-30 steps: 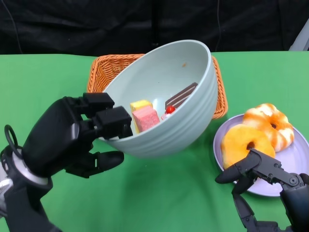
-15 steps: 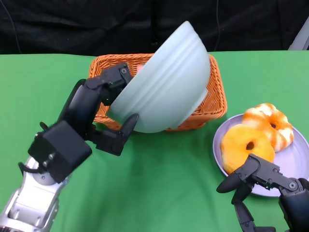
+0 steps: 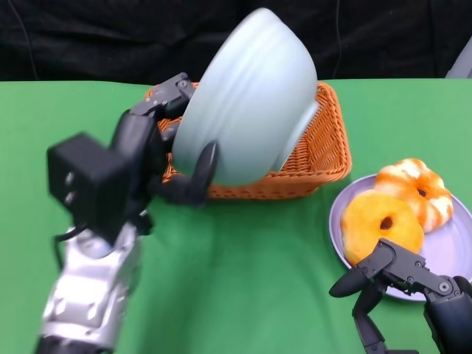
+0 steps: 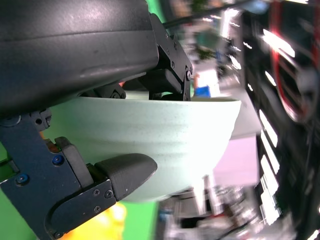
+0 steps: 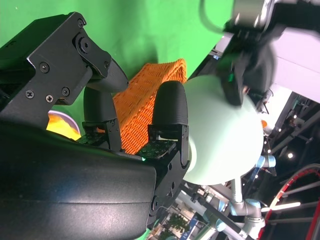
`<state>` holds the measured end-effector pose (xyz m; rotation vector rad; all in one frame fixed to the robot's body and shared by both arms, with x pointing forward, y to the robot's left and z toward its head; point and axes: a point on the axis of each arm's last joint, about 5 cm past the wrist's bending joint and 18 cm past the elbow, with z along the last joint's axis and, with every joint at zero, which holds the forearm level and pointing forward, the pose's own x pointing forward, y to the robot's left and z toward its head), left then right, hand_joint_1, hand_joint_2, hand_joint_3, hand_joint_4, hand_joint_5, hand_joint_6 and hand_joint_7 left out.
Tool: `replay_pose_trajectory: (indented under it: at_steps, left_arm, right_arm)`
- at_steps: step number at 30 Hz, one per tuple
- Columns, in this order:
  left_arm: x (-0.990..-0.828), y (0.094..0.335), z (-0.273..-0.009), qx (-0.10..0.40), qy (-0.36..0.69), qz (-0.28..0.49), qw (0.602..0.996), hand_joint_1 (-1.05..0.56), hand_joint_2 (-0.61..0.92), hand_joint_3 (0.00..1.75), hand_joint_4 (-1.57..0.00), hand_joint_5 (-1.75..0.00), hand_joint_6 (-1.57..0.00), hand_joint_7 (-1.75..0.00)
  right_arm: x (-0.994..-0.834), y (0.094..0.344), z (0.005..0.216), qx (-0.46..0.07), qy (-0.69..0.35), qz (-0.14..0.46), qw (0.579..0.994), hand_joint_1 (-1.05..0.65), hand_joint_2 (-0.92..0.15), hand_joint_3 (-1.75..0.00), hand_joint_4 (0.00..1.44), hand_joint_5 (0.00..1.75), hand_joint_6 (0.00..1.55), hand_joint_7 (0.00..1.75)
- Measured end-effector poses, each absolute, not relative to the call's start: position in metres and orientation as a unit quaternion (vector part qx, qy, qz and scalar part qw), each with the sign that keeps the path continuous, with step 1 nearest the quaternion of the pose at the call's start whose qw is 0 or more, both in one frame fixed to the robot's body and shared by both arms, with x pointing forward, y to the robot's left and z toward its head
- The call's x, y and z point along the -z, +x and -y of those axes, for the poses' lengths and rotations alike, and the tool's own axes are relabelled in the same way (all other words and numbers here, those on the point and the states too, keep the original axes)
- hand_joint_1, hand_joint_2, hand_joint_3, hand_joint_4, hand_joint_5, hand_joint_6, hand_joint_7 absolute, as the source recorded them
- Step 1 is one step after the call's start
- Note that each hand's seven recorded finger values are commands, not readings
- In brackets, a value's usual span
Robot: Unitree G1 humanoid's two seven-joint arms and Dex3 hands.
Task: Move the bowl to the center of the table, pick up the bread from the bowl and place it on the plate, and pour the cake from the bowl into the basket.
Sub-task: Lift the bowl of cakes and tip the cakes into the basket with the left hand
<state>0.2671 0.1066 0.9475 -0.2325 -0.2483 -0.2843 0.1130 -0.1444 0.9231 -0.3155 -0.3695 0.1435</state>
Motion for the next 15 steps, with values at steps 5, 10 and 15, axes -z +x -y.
replay_pose_trajectory:
  at_steps: [5, 10, 15]
  left_arm:
    - [-0.952, 0.274, -0.091, 0.126, -0.205, 0.067, 0.968, -0.14, 0.25, 1.69, -1.08, -1.75, -0.89, -1.74]
    - [-0.951, 0.276, -0.091, 0.108, -0.226, 0.037, 0.967, -0.13, 0.28, 1.7, -1.09, -1.75, -0.89, -1.75]
    - [-0.951, 0.276, -0.091, 0.101, -0.241, 0.025, 0.965, -0.13, 0.28, 1.72, -1.11, -1.75, -0.9, -1.75]
  right_arm:
    - [-0.922, 0.111, 0.144, -0.073, -0.156, 0.177, 0.969, 0.07, -0.31, -1.32, 0.65, 1.55, 0.56, 1.32]
    - [-0.922, 0.111, 0.143, -0.074, -0.157, 0.177, 0.969, 0.07, -0.31, -1.31, 0.65, 1.55, 0.57, 1.32]
    - [-0.921, 0.111, 0.142, -0.076, -0.157, 0.177, 0.969, 0.07, -0.31, -1.3, 0.65, 1.55, 0.57, 1.32]
